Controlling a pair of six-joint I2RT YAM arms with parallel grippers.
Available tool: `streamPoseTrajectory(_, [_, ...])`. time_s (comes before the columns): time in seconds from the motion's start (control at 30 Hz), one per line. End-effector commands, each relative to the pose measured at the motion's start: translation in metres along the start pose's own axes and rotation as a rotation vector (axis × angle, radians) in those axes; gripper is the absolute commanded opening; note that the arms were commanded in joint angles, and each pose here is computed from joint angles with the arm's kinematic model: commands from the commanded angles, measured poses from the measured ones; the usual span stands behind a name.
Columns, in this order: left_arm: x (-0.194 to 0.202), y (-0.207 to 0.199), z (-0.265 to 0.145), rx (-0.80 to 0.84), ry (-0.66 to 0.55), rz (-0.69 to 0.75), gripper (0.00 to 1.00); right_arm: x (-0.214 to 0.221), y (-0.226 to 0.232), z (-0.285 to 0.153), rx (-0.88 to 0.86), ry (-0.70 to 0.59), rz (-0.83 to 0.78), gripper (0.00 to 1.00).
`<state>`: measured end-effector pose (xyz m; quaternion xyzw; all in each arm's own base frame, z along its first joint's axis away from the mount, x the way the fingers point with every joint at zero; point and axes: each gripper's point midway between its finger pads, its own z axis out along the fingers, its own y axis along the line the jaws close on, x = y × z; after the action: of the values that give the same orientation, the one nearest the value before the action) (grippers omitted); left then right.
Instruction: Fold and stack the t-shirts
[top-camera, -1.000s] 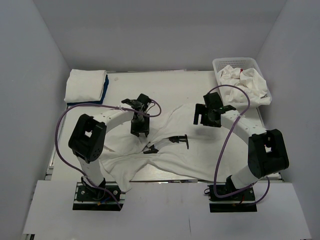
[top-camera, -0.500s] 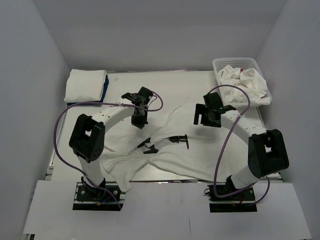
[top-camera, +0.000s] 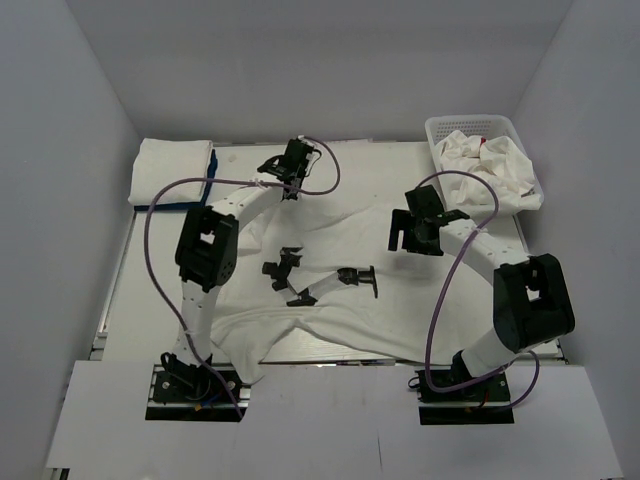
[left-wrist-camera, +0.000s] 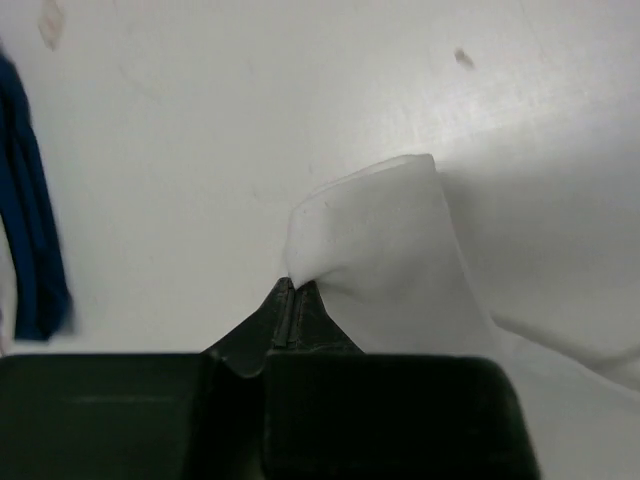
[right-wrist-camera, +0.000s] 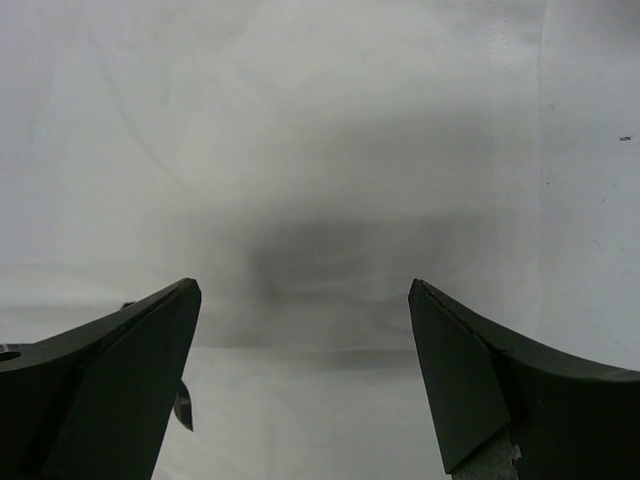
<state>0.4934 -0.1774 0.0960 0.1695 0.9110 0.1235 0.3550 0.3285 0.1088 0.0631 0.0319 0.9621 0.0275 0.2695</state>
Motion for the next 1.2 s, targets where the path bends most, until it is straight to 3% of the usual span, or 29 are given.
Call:
streamPoseTrajectory(0.0, [-0.067,0.038,0.023,-0.154,-0.203,0.119,0.0,-0.013,-0.004,-0.001,0.042,-0.02,-0.015,0.9])
streamPoseTrajectory(0.07, [-0.073,0.046,0.045,-0.214,-0.225,0.201,0.0,-0.012,-0.007,0.0,0.064,-0.013,-0.027,0.9])
streamPoseTrajectory(0.2, [-0.112,0.074,0.054,-0.245,-0.372,0.17,0.0,-0.015,-0.008,0.001,0.074,-0.01,-0.022,0.9])
streamPoseTrajectory(0.23, [-0.122,0.084,0.052,-0.266,-0.404,0.155,0.25,-0.016,-0.007,0.001,0.07,-0.013,-0.021,0.9])
streamPoseTrajectory(0.3, [-0.133,0.103,0.05,-0.333,-0.448,0.124,0.52,-0.017,-0.005,0.0,0.062,-0.017,-0.023,0.9])
streamPoseTrajectory(0.37, [-0.139,0.107,0.046,-0.345,-0.471,0.089,1.0,-0.019,-0.003,-0.001,0.053,-0.021,-0.02,0.9])
streamPoseTrajectory(0.47, [-0.138,0.101,0.025,-0.247,-0.429,0.008,1.0,-0.018,-0.001,-0.002,0.037,-0.027,-0.012,0.9])
streamPoseTrajectory(0.57, [-0.107,0.089,0.015,-0.129,-0.296,-0.098,1.0,-0.017,0.003,-0.004,0.014,-0.033,-0.004,0.9])
streamPoseTrajectory(0.63, [-0.061,0.082,0.02,-0.053,-0.136,-0.158,1.0,-0.015,0.005,-0.004,0.0,-0.027,-0.001,0.9])
streamPoseTrajectory(0.67, [-0.037,0.072,0.026,0.016,-0.068,-0.256,1.0,-0.013,0.004,-0.004,0.001,-0.024,0.002,0.9])
streamPoseTrajectory(0.8, [0.015,0.054,0.029,0.163,0.086,-0.478,1.0,-0.013,0.006,-0.004,-0.012,-0.021,-0.001,0.9])
streamPoseTrajectory(0.9, [0.039,0.044,0.037,0.231,0.133,-0.573,1.0,-0.014,0.008,-0.005,-0.022,-0.02,-0.001,0.9])
streamPoseTrajectory(1.17, [0.045,0.046,0.043,0.385,0.088,-0.736,1.0,-0.012,0.001,-0.005,0.009,-0.022,-0.008,0.9])
